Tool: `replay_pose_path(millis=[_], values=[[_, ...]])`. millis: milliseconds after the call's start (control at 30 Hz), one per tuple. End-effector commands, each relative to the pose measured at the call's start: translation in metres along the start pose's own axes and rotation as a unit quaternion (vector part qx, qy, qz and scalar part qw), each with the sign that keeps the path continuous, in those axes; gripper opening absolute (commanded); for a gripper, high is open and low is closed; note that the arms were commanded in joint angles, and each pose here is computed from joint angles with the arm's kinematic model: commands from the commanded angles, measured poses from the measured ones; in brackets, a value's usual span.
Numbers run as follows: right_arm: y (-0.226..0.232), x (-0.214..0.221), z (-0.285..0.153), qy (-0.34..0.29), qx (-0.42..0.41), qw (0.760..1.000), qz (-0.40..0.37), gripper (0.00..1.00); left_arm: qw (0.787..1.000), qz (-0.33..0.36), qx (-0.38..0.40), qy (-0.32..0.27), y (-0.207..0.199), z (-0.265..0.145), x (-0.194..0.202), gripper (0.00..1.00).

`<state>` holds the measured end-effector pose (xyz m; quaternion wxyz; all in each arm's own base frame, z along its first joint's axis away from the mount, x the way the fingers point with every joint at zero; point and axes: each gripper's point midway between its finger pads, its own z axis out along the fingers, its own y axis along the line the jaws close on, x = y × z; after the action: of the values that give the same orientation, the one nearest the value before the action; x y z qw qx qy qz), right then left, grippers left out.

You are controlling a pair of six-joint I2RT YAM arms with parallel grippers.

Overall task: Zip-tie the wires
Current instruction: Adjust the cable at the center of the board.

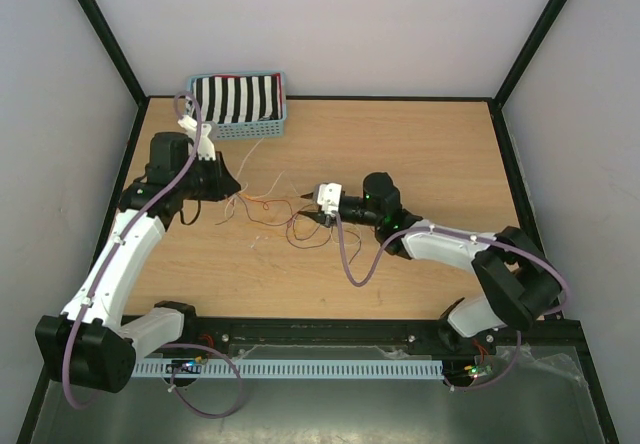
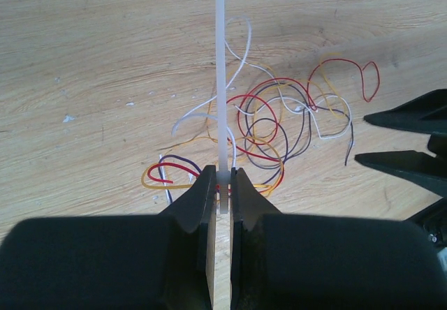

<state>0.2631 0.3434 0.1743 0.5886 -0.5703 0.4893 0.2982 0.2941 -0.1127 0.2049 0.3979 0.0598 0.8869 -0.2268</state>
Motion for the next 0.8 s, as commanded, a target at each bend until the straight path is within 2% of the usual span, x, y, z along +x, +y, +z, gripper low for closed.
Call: replay_pose_path(millis=[0, 167, 767], values=[[0.008, -0.022, 0.019, -0.056, -0.029, 0.998, -0.001, 0.46, 0.999, 0.013, 0.027, -0.017, -0.012, -0.008, -0.014, 0.0], [-0.007, -0.03, 0.043, -0.073, -0.03, 0.997, -0.009, 0.42, 0.999, 0.025, 0.037, -0.019, -0.015, -0.012, -0.011, 0.0], [-0.013, -0.018, 0.082, -0.063, -0.044, 0.997, -0.016, 0.43, 0.998, 0.026, 0.053, -0.006, -0.019, -0.008, -0.006, 0.0]])
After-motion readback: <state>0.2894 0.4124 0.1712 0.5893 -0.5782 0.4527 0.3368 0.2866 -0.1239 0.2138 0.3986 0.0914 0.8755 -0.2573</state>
